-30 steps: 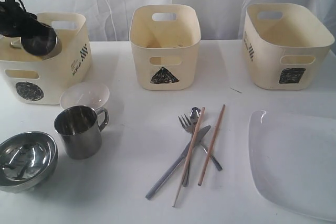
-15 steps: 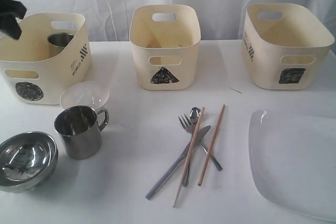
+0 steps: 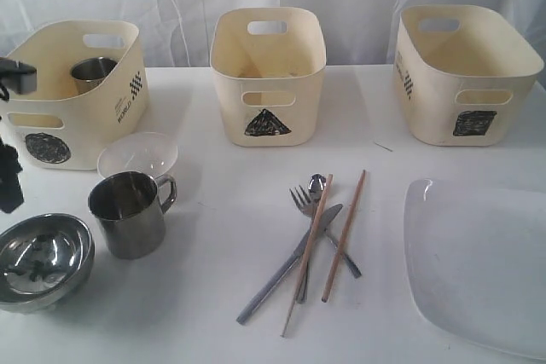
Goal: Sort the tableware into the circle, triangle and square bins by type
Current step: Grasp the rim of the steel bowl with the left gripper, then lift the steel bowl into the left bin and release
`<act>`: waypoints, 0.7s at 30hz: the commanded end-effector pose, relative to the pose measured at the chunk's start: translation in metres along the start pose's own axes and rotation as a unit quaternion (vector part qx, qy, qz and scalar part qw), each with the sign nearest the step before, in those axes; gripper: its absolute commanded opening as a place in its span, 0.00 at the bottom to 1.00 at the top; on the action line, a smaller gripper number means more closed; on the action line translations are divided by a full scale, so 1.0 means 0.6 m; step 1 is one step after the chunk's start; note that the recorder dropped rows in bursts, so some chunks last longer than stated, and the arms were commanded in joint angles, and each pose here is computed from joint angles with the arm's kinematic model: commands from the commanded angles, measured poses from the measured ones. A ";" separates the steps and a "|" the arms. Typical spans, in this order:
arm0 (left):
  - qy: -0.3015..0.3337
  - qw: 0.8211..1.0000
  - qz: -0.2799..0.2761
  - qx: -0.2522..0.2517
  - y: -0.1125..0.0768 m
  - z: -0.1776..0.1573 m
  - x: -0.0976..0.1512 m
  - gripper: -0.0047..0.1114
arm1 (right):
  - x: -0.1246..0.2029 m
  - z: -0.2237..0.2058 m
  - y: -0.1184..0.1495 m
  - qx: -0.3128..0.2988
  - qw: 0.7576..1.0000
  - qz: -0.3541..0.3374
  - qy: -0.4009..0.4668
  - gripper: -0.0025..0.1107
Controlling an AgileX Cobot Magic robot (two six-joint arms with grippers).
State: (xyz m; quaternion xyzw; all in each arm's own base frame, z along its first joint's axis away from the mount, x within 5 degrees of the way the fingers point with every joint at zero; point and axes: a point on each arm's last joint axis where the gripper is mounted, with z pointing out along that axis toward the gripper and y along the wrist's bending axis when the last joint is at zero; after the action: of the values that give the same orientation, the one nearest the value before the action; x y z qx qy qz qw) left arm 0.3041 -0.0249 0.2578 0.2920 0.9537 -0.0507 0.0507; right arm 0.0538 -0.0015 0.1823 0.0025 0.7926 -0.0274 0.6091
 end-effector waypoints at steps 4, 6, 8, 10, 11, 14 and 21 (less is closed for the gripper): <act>-0.024 0.999 -0.005 -0.023 0.008 0.112 0.021 0.50 | -0.001 -0.001 0.000 -0.001 1.000 0.002 -0.007 0.02; -0.030 0.999 -0.007 -0.031 0.010 0.132 0.023 0.50 | -0.001 -0.001 0.000 -0.001 1.000 0.002 -0.007 0.02; -0.025 0.999 -0.010 -0.027 0.011 0.145 0.025 0.50 | -0.001 -0.001 0.000 -0.001 1.000 0.002 -0.007 0.02; -0.019 0.999 -0.012 -0.024 0.012 0.152 0.025 0.48 | -0.001 -0.001 0.000 -0.001 1.000 0.002 -0.007 0.02; -0.018 0.999 -0.014 -0.023 0.012 0.153 0.025 0.44 | -0.001 -0.001 0.000 -0.001 1.000 0.002 -0.007 0.02; -0.022 0.999 -0.010 -0.027 0.010 0.139 0.027 0.11 | -0.001 -0.001 0.000 -0.001 1.000 0.002 -0.007 0.02; -0.048 0.987 0.059 -0.145 -0.002 -0.106 0.035 0.04 | -0.001 -0.001 0.000 -0.001 1.000 0.002 -0.007 0.02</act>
State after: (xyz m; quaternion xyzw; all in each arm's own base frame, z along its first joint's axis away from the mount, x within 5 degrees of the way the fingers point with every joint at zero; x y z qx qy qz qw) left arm 0.2965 -0.0116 0.2712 0.3271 0.9356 0.0473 0.1238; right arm 0.0538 -0.0015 0.1823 0.0025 0.7926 -0.0274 0.6091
